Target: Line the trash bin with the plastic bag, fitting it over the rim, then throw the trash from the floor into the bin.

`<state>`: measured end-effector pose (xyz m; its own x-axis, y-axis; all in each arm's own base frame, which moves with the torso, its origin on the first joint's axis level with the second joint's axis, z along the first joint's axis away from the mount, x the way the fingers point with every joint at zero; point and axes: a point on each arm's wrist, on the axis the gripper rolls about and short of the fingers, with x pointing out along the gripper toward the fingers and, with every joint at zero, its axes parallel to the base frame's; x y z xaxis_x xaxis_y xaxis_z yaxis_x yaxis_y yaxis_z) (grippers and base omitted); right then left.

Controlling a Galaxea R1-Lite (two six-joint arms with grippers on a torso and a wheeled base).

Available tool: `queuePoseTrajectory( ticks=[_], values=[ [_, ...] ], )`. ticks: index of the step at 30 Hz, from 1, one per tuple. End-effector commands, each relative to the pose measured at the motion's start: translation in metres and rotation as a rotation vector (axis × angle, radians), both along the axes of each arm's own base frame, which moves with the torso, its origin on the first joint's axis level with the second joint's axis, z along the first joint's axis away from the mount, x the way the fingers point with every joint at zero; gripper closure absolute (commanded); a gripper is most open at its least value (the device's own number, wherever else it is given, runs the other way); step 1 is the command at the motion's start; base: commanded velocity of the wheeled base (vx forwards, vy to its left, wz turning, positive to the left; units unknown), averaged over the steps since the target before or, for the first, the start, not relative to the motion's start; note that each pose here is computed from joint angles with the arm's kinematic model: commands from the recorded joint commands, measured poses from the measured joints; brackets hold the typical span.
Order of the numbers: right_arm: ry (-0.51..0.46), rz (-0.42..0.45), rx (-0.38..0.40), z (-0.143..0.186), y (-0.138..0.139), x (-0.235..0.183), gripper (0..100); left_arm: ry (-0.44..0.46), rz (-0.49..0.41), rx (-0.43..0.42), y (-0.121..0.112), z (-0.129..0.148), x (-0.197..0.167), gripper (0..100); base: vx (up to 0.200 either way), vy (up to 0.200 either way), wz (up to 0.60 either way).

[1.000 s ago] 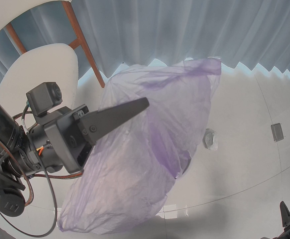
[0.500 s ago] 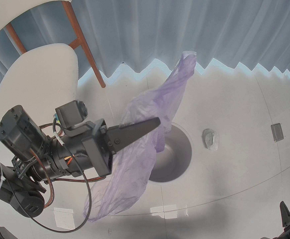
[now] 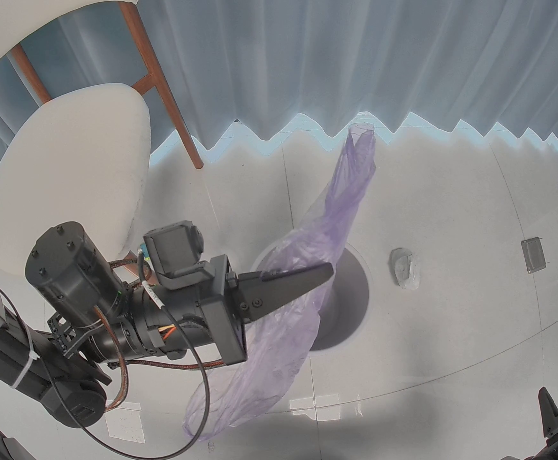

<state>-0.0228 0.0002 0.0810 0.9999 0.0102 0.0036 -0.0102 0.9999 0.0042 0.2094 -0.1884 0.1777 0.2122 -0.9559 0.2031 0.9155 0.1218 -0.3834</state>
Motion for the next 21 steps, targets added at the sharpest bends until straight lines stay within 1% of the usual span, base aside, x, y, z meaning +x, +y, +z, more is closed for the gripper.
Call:
queuePoseTrajectory(
  ticks=[1,5,15,19,21],
  values=[
    [0.002,0.001,0.000,-0.005,0.000,0.000,0,0.024,-0.002,0.024,-0.005,-0.010,0.003,100,0.000,0.000,0.00],
    [0.002,0.001,0.000,-0.005,0.000,0.000,0,0.031,0.007,0.030,-0.003,-0.013,0.006,100,0.000,0.000,0.00],
    [0.002,0.001,0.000,-0.005,0.000,0.000,0,0.087,0.028,0.085,-0.006,-0.038,0.019,100,0.000,0.000,0.00],
    [0.002,0.001,0.000,-0.005,0.000,0.000,0,0.045,0.060,0.130,-0.005,-0.050,0.027,100,0.000,0.000,0.00],
    [0.002,0.001,0.000,-0.005,0.000,0.000,0,0.018,0.071,0.167,-0.007,-0.061,0.031,100,0.000,0.000,0.00]
  ],
)
